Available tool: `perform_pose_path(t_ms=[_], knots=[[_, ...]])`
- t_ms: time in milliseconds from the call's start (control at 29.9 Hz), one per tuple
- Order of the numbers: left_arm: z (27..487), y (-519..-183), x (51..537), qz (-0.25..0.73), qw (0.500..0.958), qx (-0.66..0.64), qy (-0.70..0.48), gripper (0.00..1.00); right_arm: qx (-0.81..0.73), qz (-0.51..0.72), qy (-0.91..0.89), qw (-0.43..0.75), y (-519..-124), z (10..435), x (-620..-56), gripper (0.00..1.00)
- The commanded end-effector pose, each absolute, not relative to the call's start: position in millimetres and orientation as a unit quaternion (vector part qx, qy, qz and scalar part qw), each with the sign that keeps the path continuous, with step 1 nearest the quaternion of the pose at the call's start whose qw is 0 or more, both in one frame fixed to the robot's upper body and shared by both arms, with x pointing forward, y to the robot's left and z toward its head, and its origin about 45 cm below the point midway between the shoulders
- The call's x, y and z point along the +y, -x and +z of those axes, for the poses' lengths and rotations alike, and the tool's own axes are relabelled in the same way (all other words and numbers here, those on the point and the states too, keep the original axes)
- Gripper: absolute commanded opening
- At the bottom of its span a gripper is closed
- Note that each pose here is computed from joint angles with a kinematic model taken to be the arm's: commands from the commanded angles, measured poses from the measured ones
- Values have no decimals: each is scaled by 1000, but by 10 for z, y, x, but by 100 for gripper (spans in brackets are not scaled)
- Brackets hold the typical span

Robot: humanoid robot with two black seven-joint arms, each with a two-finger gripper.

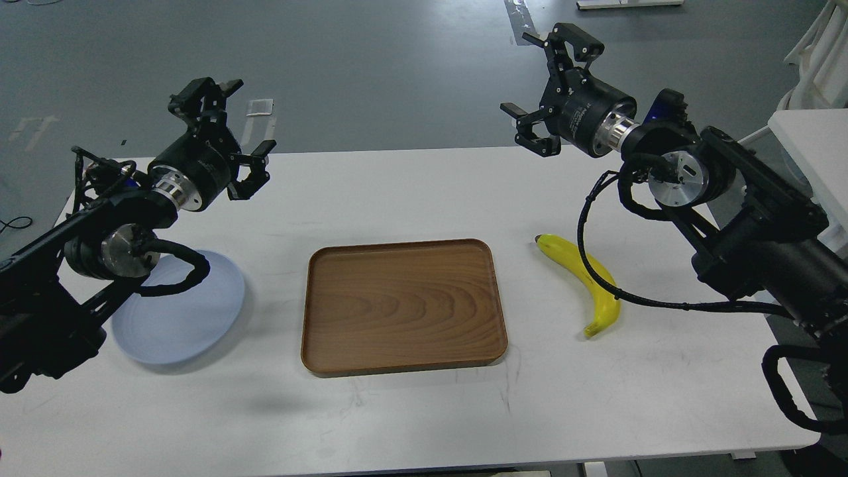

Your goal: Place banana on plate with both arms

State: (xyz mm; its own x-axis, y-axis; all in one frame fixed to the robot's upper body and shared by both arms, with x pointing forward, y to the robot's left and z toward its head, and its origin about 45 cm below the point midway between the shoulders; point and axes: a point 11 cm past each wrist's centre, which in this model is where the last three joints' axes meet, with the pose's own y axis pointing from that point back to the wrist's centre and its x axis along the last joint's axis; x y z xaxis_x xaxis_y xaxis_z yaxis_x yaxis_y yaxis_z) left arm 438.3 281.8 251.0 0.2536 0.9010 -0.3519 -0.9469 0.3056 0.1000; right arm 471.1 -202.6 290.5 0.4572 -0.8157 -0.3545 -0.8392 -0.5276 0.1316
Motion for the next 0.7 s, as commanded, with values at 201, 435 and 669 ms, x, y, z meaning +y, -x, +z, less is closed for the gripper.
perform_pose_path(t_ms=[201, 435, 669], knots=[[2507, -4378, 2802, 582, 791, 177, 69, 98, 482, 192, 854, 31, -4704, 2892, -1985, 100], [2397, -4330, 2867, 590, 782, 190, 70, 98, 476, 196, 857, 10, -4657, 2764, -1941, 100], [2389, -4323, 2897, 592, 781, 189, 67, 98, 475, 199, 857, 7, -4646, 2749, -1935, 100]])
